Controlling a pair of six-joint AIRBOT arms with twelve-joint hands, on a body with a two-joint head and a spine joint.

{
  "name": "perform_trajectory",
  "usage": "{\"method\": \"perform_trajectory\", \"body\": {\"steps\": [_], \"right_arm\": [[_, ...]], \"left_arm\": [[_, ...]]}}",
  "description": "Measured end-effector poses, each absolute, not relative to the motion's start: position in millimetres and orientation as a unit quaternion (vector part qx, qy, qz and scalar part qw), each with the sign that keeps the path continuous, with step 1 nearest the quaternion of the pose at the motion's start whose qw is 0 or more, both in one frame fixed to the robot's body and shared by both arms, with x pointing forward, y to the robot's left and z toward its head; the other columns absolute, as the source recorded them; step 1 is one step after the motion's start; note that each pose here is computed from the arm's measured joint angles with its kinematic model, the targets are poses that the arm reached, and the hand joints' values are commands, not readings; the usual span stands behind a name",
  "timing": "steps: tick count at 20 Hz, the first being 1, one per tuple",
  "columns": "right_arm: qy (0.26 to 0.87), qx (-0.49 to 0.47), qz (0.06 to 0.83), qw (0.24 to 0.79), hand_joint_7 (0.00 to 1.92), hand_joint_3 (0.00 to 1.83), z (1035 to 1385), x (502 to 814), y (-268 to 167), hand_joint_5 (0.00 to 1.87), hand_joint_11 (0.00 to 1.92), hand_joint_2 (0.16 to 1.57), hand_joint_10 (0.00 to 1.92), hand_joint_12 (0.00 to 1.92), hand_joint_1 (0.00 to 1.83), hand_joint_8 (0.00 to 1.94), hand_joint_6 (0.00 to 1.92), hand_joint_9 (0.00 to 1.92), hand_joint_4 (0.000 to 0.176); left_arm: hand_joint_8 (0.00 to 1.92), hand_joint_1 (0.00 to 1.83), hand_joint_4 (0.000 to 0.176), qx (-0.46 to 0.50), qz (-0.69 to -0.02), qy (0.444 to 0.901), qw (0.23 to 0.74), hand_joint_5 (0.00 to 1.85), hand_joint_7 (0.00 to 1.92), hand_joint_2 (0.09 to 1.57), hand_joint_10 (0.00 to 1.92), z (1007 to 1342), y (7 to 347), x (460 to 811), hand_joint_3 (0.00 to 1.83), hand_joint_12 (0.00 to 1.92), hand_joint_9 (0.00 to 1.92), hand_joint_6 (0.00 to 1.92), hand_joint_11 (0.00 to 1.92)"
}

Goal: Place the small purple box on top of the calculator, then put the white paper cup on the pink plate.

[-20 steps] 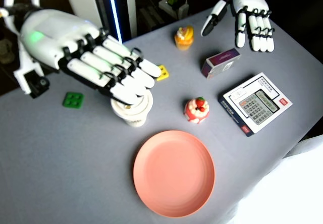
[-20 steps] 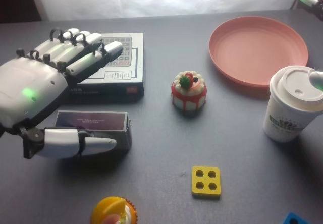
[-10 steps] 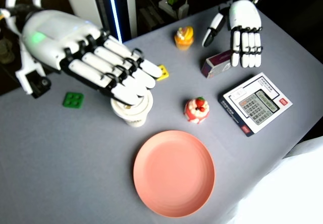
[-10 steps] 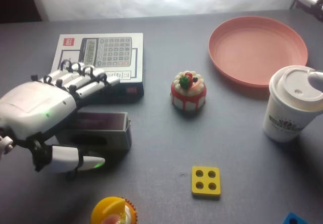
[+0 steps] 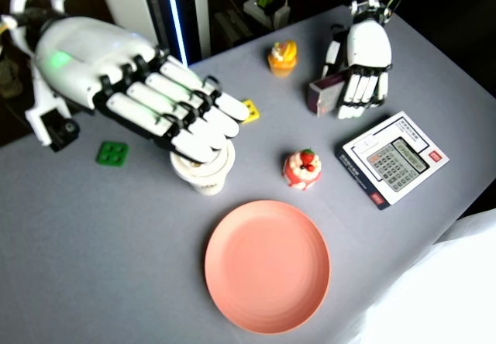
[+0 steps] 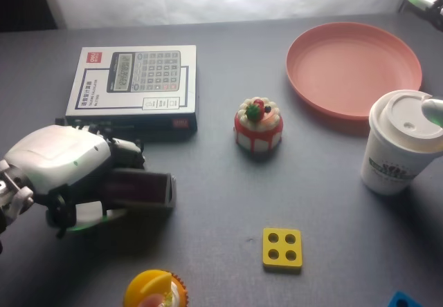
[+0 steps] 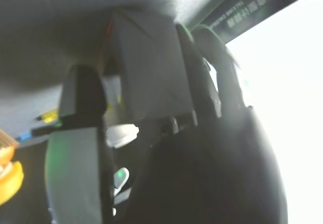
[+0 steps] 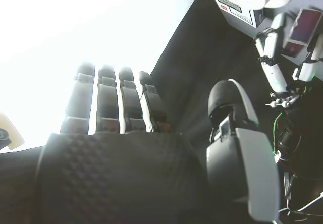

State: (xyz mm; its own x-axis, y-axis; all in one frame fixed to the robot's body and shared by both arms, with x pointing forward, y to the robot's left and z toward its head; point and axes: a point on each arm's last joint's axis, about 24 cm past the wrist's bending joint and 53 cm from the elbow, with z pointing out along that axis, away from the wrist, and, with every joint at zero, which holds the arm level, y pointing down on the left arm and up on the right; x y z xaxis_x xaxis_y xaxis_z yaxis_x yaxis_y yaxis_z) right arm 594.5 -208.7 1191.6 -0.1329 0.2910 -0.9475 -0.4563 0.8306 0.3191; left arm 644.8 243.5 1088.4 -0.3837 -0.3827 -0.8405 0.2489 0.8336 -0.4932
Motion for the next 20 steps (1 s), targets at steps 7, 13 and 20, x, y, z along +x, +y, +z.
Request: {"method": "perform_trajectory", "body": {"steps": [7, 13, 20], "right_arm": [[0.698, -0.059, 0.284, 0.654, 0.00, 0.00, 1190.2, 594.9, -208.8, 0.00, 0.00, 1.29, 0.00, 0.00, 0.17, 0.00, 0.00, 0.00, 0.000], [0.699, -0.057, 0.285, 0.653, 0.00, 0.01, 1188.6, 595.3, -208.2, 0.00, 0.00, 1.31, 0.00, 0.00, 0.22, 0.00, 0.00, 0.00, 0.000], [0.700, -0.055, 0.285, 0.653, 0.00, 0.01, 1187.4, 596.4, -208.7, 0.00, 0.00, 1.31, 0.00, 0.00, 0.24, 0.00, 0.00, 0.00, 0.000]], "left_arm": [[1.53, 1.22, 0.000, -0.032, -0.299, 0.758, 0.578, 0.75, 0.82, 1.23, 1.82, 1112.2, 239.2, 641.2, 0.00, 1.92, 0.88, 1.08, 0.94], [1.57, 1.22, 0.000, -0.061, -0.309, 0.701, 0.640, 0.75, 0.80, 1.23, 1.75, 1161.9, 258.5, 659.7, 0.00, 1.92, 0.82, 1.10, 0.87], [1.17, 1.31, 0.000, -0.122, -0.312, 0.668, 0.665, 0.80, 0.84, 1.19, 1.52, 1177.4, 278.3, 688.2, 0.00, 1.86, 0.84, 1.17, 0.80]]}}
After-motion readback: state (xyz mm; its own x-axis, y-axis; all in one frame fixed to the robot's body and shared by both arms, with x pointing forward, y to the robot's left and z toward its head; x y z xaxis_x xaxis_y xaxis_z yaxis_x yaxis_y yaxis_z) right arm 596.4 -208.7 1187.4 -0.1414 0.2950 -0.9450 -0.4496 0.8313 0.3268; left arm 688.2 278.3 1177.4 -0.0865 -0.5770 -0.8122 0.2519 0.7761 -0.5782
